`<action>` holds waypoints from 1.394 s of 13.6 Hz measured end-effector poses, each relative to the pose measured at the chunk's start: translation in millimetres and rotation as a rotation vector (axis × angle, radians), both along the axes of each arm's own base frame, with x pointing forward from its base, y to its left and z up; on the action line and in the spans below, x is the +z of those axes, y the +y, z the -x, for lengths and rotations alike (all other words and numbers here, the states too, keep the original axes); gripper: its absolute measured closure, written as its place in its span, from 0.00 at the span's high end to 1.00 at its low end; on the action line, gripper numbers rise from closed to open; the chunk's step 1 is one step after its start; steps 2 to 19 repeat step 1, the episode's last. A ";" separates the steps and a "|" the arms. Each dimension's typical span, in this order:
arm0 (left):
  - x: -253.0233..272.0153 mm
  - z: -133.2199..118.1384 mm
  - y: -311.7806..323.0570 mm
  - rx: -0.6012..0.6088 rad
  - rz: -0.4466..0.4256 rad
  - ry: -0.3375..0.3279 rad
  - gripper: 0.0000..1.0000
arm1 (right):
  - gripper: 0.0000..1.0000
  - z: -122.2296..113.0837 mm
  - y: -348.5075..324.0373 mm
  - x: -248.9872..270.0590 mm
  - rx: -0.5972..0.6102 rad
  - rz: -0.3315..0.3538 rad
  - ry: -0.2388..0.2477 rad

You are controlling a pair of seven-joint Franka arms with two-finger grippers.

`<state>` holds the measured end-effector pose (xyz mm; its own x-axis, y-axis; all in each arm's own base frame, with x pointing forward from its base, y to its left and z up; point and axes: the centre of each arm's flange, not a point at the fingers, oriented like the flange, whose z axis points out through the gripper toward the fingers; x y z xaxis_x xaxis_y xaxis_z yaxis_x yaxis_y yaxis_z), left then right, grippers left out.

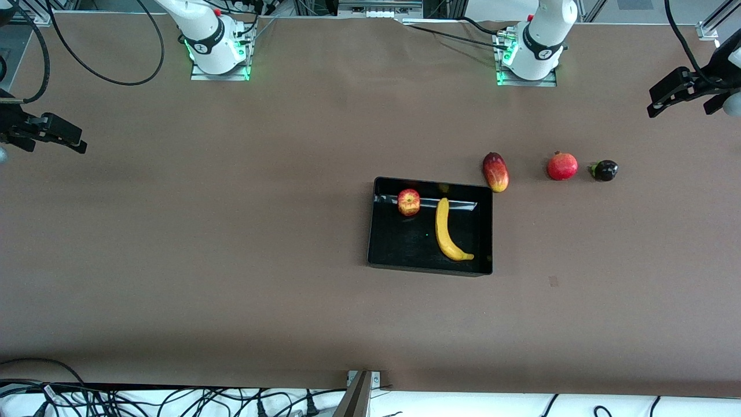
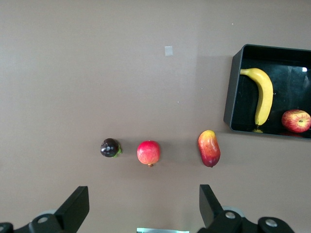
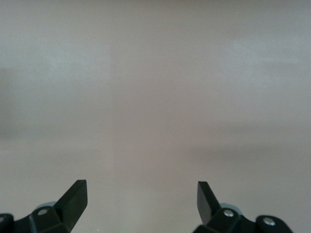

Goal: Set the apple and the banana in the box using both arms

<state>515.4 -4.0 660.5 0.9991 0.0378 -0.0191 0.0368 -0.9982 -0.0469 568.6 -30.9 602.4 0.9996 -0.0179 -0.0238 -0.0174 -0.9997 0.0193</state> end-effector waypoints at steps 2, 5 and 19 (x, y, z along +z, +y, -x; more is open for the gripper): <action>0.5 0.3 -0.3 -0.005 0.002 -0.001 1.00 | 1.00 0.0 0.0 0.0 0.000 0.000 0.000; 0.5 0.3 -0.3 -0.005 0.002 -0.001 1.00 | 1.00 0.0 0.0 0.0 0.000 0.000 0.000; 0.5 0.3 -0.3 -0.005 0.002 -0.001 1.00 | 1.00 0.0 0.0 0.0 0.000 0.000 0.000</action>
